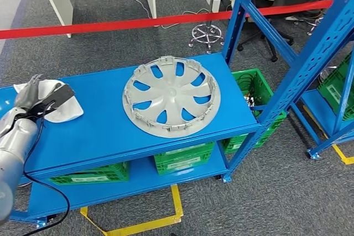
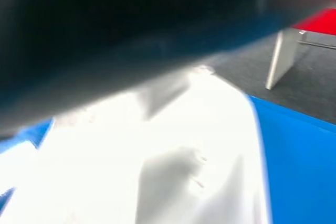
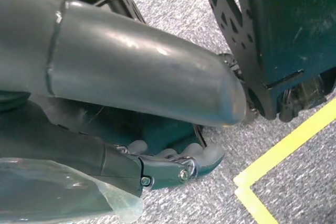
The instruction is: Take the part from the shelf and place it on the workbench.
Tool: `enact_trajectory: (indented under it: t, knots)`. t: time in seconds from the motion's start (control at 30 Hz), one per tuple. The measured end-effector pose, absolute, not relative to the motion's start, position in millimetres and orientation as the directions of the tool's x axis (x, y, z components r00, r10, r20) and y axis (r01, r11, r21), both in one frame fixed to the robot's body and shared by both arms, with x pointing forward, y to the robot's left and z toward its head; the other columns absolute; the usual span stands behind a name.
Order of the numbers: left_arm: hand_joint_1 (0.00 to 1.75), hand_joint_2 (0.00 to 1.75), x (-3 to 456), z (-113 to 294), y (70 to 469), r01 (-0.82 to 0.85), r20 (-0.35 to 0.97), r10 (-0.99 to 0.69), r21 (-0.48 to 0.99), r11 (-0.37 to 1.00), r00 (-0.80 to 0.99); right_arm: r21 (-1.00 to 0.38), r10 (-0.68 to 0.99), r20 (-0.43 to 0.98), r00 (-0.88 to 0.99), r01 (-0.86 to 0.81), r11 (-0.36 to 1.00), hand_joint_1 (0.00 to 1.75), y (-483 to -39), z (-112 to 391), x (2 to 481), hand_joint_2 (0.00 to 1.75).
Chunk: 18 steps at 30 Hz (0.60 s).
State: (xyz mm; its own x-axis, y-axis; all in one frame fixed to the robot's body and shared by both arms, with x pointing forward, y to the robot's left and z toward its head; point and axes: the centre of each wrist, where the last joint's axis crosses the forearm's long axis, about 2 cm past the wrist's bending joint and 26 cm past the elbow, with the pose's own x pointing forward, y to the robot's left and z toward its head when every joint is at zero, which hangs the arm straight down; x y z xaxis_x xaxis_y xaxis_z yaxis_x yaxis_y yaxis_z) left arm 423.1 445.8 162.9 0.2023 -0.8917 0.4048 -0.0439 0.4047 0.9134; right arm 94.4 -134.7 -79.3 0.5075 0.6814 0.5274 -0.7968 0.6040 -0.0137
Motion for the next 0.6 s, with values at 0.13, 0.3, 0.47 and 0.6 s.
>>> enact_trajectory:
  t: [0.13, 0.3, 0.47, 0.6]
  knots:
    - [0.0, 0.0, 427, 164, 436, -0.033, 0.417, -0.893, 0.908, 0.417, 0.169, -0.014, 0.68, 0.527, 0.51, -0.795, 0.606, 0.0, -135, -79, 95, 0.0]
    - [0.0, 0.0, 428, 165, 433, -0.022, 0.421, -0.897, 0.906, 0.422, 0.137, -0.022, 0.681, 0.523, 0.513, -0.79, 0.612, 0.0, -135, -79, 94, 0.0]
    - [0.0, 0.0, 426, 163, 436, 0.02, 0.429, -0.901, 0.902, 0.431, 0.069, -0.041, 0.687, 0.513, 0.515, -0.785, 0.618, 0.0, -135, -79, 94, 0.0]
    - [0.0, 0.0, 422, 159, 440, 0.071, 0.434, -0.901, 0.899, 0.433, -0.005, -0.039, 0.692, 0.509, 0.513, -0.789, 0.613, 0.0, -135, -80, 94, 0.0]
